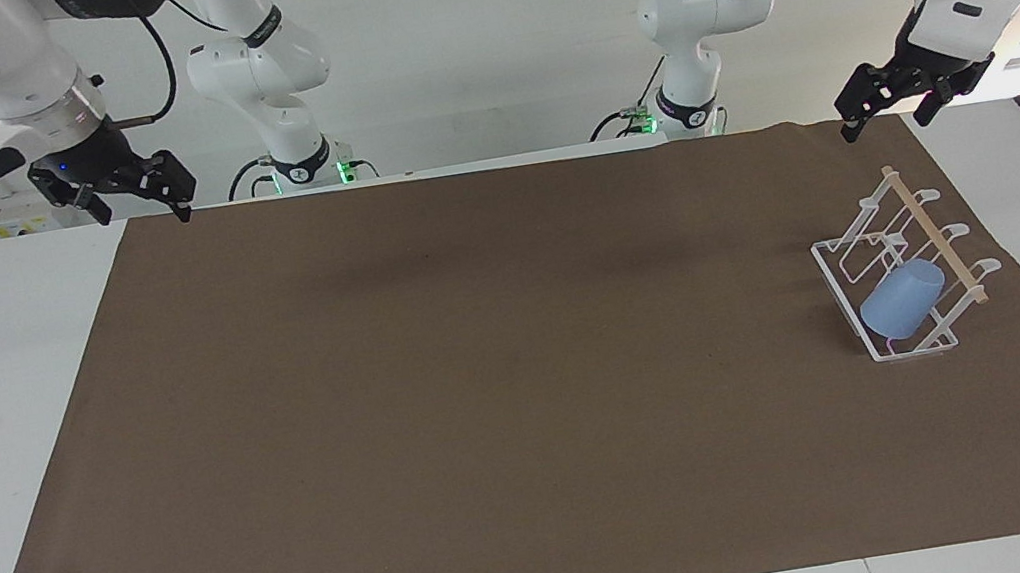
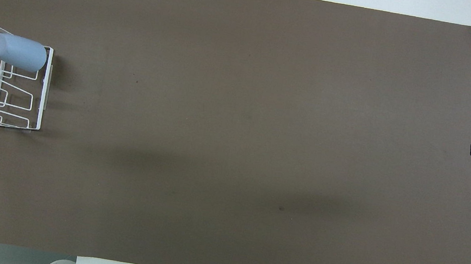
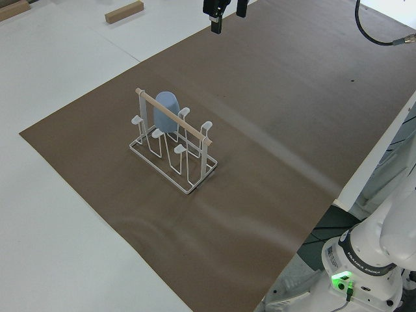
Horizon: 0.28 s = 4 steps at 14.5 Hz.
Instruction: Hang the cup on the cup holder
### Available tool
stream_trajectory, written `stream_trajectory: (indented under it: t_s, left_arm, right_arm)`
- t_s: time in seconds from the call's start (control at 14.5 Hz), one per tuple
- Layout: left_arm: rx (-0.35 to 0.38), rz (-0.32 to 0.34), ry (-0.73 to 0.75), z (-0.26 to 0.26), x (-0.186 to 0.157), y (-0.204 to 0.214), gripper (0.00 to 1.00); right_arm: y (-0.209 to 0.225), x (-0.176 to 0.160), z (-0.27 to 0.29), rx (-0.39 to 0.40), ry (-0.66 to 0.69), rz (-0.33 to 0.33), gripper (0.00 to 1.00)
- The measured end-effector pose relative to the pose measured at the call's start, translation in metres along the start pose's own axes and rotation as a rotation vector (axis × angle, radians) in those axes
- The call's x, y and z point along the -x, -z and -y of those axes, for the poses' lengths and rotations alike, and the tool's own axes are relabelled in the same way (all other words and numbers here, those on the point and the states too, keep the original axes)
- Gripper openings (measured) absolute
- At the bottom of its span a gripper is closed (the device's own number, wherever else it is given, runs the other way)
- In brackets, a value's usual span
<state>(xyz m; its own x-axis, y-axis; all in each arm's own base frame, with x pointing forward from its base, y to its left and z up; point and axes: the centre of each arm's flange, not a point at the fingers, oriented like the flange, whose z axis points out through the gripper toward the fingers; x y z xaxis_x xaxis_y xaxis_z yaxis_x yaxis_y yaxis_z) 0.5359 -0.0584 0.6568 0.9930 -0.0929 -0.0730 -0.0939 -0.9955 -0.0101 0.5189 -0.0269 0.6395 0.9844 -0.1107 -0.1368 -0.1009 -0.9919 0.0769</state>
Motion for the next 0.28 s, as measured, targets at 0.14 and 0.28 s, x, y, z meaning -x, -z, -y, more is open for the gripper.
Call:
stream_trajectory:
  t_s: [0.14,0.28]
  left_arm:
    - [0.0,0.01,-0.027,-0.0066,0.0,-0.0011,1.0]
    - [-0.001,0.025,-0.04,-0.0107,0.0014,-0.0026,1.0]
  right_arm:
    - [0.0,0.0,0.0,0.0,0.0,0.0,1.0]
    - [0.0,0.0,0.0,0.0,0.0,0.0,1.0]
